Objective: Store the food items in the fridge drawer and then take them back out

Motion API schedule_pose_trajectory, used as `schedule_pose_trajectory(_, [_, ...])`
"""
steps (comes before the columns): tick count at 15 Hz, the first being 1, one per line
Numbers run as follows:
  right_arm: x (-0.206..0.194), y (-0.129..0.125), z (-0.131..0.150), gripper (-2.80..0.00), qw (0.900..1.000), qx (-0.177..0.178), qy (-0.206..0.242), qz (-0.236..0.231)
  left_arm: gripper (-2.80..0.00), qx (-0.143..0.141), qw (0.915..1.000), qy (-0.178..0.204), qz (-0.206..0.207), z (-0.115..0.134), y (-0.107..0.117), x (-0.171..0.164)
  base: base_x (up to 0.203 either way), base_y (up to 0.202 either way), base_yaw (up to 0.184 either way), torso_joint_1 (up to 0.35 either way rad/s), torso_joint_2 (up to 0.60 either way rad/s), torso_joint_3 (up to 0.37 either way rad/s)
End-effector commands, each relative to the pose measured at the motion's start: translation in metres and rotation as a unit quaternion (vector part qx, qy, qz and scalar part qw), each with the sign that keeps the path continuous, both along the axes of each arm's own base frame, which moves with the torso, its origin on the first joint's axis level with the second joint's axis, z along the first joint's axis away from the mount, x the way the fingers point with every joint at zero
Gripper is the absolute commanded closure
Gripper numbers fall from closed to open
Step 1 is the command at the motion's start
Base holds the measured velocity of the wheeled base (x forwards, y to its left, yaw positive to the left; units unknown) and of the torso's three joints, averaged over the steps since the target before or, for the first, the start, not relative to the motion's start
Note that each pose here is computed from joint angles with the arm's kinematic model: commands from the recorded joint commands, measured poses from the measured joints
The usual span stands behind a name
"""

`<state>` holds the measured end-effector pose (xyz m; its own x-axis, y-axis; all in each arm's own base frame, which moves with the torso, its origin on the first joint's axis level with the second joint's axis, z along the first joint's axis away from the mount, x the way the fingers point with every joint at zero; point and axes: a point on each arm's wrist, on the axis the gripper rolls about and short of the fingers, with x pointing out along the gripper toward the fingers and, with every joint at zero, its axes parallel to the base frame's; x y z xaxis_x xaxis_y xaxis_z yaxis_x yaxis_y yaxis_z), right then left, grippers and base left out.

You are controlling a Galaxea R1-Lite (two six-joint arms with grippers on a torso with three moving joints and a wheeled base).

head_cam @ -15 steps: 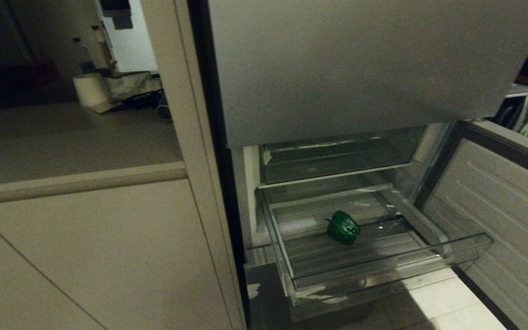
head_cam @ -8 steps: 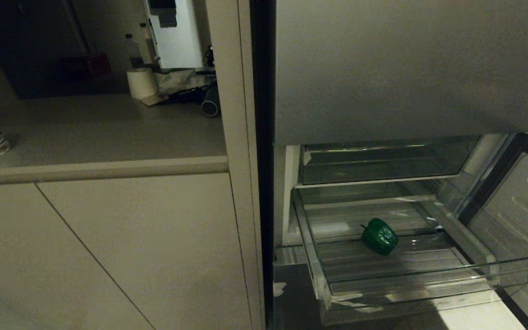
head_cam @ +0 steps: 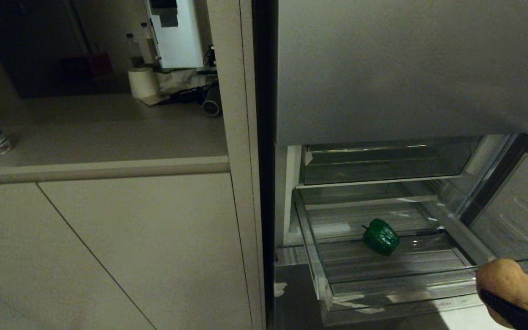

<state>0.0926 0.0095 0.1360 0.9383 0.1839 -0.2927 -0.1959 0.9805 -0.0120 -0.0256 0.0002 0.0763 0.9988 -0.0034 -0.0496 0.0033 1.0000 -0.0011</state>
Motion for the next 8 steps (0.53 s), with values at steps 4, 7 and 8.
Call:
schedule_pose_trajectory(4, [0.121, 0.011, -0.011, 0.0, 0.993, 0.031, 0.111, -0.002, 0.0, 0.0, 1.0, 0.001, 0.0, 0.0, 0.0, 0.0, 0.0, 0.0, 0.0, 0.0, 0.0, 0.0])
schedule_pose_trajectory(7, [0.152, 0.012, -0.009, 0.0, 0.994, 0.041, 0.101, -0.008, 0.0, 0.0, 1.0, 0.001, 0.0, 0.0, 0.0, 0.0, 0.0, 0.0, 0.0, 0.0, 0.0, 0.0])
schedule_pose_trajectory(8, [0.158, 0.01, -0.01, 0.0, 0.994, 0.041, 0.101, -0.014, 0.0, 0.0, 1.0, 0.001, 0.0, 0.0, 0.0, 0.0, 0.0, 0.0, 0.0, 0.0, 0.0, 0.0])
